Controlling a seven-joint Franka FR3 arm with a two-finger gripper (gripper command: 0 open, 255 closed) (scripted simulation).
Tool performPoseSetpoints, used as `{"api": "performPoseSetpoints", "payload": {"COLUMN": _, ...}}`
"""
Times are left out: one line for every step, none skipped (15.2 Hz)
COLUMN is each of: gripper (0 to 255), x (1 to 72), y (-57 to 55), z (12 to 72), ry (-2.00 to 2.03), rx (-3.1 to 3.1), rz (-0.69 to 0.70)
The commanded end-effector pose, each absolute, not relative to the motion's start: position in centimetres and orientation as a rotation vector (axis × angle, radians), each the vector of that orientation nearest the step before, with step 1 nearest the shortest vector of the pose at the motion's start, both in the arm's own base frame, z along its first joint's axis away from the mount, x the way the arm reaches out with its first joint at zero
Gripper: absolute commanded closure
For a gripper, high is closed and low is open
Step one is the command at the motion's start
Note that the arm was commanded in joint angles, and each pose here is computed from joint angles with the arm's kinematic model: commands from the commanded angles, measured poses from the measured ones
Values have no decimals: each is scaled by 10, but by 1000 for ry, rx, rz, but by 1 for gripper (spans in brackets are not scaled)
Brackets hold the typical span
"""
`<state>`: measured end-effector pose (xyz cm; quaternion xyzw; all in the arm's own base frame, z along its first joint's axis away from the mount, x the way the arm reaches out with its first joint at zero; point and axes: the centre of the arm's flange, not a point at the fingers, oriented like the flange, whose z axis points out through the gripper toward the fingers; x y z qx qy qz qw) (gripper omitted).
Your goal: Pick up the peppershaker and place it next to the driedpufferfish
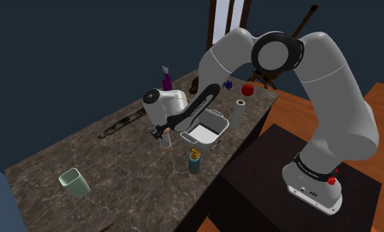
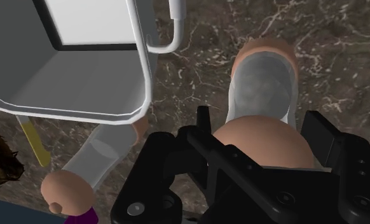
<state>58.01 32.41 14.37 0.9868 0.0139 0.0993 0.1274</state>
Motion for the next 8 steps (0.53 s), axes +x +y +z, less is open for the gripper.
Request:
{"api": "performPoseSetpoints", "payload": {"gripper": 255, "x": 579, "y": 324, "z": 155, "ry": 40, "rx": 2871, "rz": 289}}
{"api": "performPoseSetpoints", "payload": {"gripper": 255, "x": 579, "y": 324, "z": 160, "ry": 40, "rx": 2871, "rz": 289}}
{"api": "performPoseSetpoints", "payload": {"gripper": 255, "x": 579, "y": 324, "z": 165, "ry": 40, "rx": 2871, "rz": 289}}
{"api": "performPoseSetpoints", "payload": {"gripper": 255, "x": 579, "y": 324, "z": 171, "ry": 40, "rx": 2871, "rz": 289}}
{"api": "performPoseSetpoints", "payload": {"gripper": 255, "x": 579, "y": 324, "z": 176, "ry": 40, "rx": 2871, "rz": 289}}
{"api": "performPoseSetpoints", "payload": {"gripper": 255, "x": 579, "y": 324, "z": 181, "ry": 40, "rx": 2871, "rz": 289}}
{"api": "performPoseSetpoints", "payload": {"gripper": 255, "x": 579, "y": 324, "z": 186, "ry": 40, "rx": 2871, "rz": 289}}
{"api": "performPoseSetpoints", "payload": {"gripper": 255, "x": 579, "y": 324, "z": 192, "ry": 40, "rx": 2871, "rz": 289}}
